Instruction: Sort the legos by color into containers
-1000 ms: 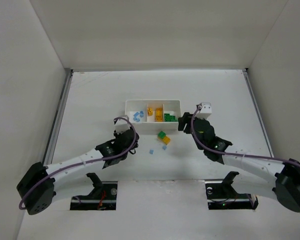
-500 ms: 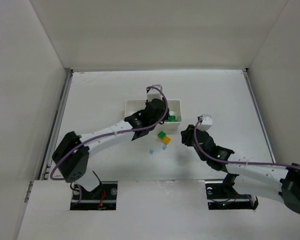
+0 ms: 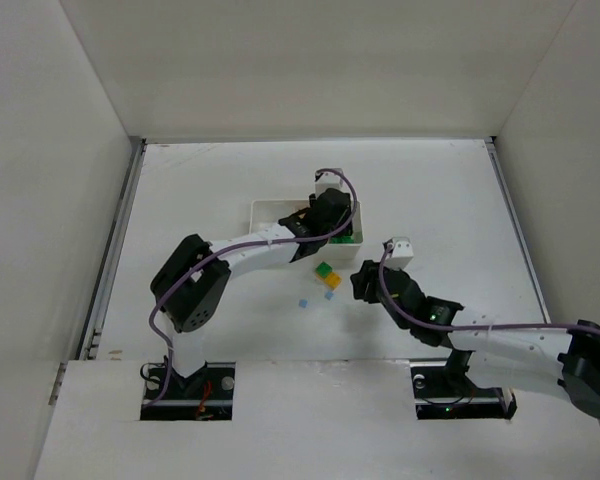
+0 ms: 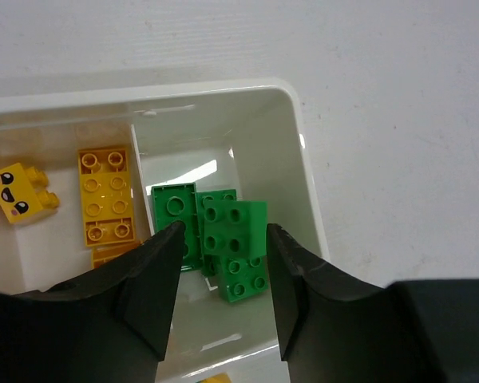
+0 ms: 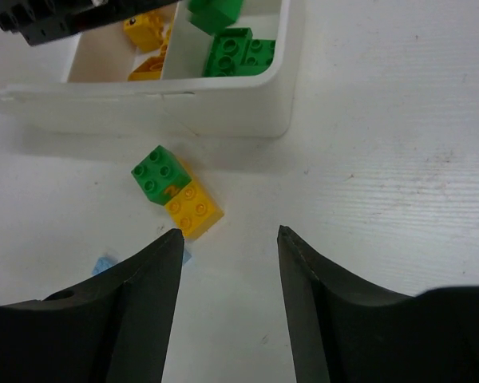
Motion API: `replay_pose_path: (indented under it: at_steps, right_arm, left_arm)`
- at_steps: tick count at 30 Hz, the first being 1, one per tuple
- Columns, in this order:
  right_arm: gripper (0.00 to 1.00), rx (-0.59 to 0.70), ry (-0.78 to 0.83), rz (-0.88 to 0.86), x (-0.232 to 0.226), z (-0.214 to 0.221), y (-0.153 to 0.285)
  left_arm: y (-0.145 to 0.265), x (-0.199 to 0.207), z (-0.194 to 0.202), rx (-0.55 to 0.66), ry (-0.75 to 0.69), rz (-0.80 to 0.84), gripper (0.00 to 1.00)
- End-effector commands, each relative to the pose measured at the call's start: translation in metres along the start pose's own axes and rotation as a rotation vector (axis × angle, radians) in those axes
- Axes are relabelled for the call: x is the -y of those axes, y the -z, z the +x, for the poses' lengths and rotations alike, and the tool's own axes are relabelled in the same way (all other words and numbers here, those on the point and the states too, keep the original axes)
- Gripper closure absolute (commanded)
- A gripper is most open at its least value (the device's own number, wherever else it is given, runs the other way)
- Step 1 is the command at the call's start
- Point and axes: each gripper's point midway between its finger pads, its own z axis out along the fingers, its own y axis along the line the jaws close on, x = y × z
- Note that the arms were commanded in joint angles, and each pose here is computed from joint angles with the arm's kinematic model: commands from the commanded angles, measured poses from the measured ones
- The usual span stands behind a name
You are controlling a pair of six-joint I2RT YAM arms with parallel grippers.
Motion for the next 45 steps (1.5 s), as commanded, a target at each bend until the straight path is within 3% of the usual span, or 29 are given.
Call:
replay_pose_path:
  at_steps: [1, 6, 11, 18, 26, 33, 37, 45]
  right_arm:
    - [0.42, -0.011, 0.028, -0.079, -0.027, -0.002, -0.003]
    - [0.32, -0.081, 0.119, -0.153, -0.059, 0.015, -0.017]
    - [0.23, -0.087, 0.205, -0.163, -0.077, 0.018, -0.042]
    - [0.24, -0.118, 0.255, -0.1, -0.071, 0.023, -0.077]
    - [0.31, -0.125, 0.275, -0.067, -0.071, 0.022, -0.099]
    - [0.58, -0.137, 0.296, -0.054, -0.072, 0.027, -0.107]
    - [0.68, -0.134, 0.284, -0.046, -0.071, 0.021, -0.102]
    - [0.71, 0.016, 0.204, -0.084, -0.081, -0.042, -0.057]
  left_arm:
    - [0.018, 0.017, -0.048, 0.104, 0.027, 0.059, 0.56]
    - [0.047, -0.003, -0.065, 0.15, 0.055, 0.056, 0.55]
    - [0.08, -0.031, -0.056, 0.172, 0.085, 0.054, 0.55]
    - [0.122, -0.077, -0.016, 0.15, 0.137, 0.033, 0.56]
    - [0.156, -0.118, 0.027, 0.112, 0.186, 0.006, 0.56]
    - [0.169, -0.149, 0.06, 0.065, 0.227, -0.037, 0.56]
    - [0.174, -0.145, 0.067, 0.049, 0.253, 0.0, 0.53]
    - [0.183, -0.107, 0.059, 0.076, 0.289, 0.154, 0.42]
